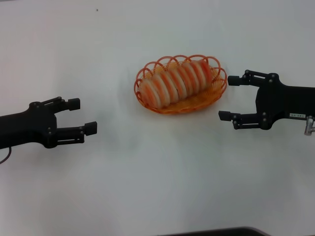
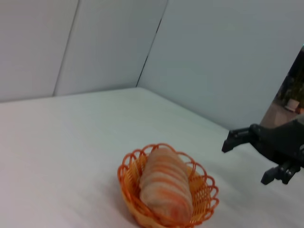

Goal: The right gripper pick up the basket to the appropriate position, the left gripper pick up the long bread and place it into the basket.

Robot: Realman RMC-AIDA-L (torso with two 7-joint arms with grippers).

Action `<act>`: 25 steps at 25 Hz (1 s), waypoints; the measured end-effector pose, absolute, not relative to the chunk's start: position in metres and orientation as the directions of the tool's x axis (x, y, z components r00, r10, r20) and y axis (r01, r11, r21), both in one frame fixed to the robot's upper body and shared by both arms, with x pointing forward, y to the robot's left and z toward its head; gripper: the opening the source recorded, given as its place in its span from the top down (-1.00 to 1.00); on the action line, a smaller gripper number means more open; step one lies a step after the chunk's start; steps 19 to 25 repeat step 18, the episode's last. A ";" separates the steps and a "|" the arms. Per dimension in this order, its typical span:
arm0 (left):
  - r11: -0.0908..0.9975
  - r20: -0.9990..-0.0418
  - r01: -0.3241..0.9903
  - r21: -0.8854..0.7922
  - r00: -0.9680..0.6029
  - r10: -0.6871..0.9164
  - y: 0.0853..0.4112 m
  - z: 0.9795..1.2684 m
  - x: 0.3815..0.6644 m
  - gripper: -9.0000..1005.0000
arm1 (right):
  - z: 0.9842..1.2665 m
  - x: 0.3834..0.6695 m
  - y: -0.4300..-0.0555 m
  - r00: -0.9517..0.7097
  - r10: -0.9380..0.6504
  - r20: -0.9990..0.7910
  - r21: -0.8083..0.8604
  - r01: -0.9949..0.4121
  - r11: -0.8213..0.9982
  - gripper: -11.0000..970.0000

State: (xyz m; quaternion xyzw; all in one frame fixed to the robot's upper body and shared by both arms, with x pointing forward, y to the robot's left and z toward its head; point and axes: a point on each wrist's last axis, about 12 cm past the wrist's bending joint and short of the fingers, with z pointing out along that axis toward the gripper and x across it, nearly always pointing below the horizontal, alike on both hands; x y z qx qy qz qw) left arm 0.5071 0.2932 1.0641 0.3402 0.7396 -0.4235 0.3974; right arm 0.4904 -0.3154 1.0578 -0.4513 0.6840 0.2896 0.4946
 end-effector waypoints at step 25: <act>0.418 -0.886 0.850 -0.322 -0.426 0.184 0.291 1.063 0.509 -0.87 | 1.055 0.489 -0.315 -0.104 -0.333 -0.937 -0.049 -0.905 0.424 -0.85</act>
